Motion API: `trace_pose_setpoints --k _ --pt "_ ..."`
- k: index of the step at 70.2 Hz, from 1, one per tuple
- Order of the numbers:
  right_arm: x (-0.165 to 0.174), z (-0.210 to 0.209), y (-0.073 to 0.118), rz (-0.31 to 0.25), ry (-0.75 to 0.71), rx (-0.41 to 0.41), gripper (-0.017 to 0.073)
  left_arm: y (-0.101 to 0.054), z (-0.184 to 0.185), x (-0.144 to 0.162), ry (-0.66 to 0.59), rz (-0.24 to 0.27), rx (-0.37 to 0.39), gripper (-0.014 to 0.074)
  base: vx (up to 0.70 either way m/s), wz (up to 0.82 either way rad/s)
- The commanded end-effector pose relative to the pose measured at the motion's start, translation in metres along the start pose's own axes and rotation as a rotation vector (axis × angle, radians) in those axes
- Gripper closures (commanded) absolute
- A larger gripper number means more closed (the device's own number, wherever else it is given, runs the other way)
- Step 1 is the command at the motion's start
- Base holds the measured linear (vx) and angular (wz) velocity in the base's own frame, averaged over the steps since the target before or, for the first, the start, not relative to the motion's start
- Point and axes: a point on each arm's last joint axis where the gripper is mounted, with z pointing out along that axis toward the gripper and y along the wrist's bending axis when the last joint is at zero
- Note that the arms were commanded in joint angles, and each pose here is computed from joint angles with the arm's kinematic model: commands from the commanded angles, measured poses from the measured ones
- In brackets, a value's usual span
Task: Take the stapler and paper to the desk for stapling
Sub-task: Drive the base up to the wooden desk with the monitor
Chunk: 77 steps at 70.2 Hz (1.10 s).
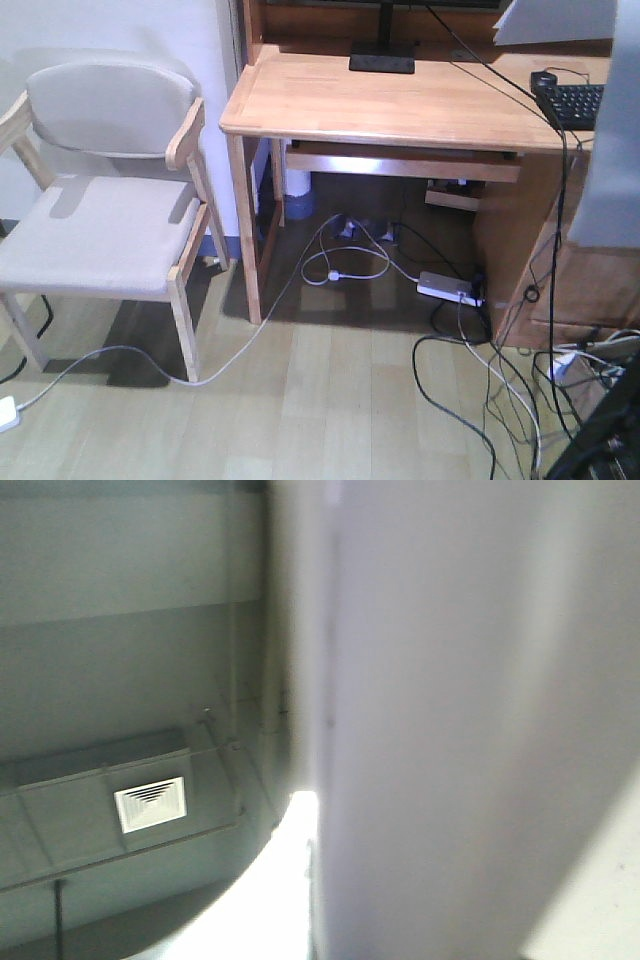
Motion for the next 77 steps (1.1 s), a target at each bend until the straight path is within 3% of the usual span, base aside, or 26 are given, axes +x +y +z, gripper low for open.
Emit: trace_pose_setpoints --k 1,77 --pt "-0.004 0.0051 0.0055 -0.022 -0.029 -0.039 0.0565 0.001 -0.0027 -0.0164 -0.13 -0.007 -0.005 0.06 0.42 0.01" --pt "-0.004 0.0051 0.0055 -0.022 -0.029 -0.039 0.0565 0.001 -0.0027 -0.0164 -0.13 -0.007 -0.005 0.06 0.34 -0.12"
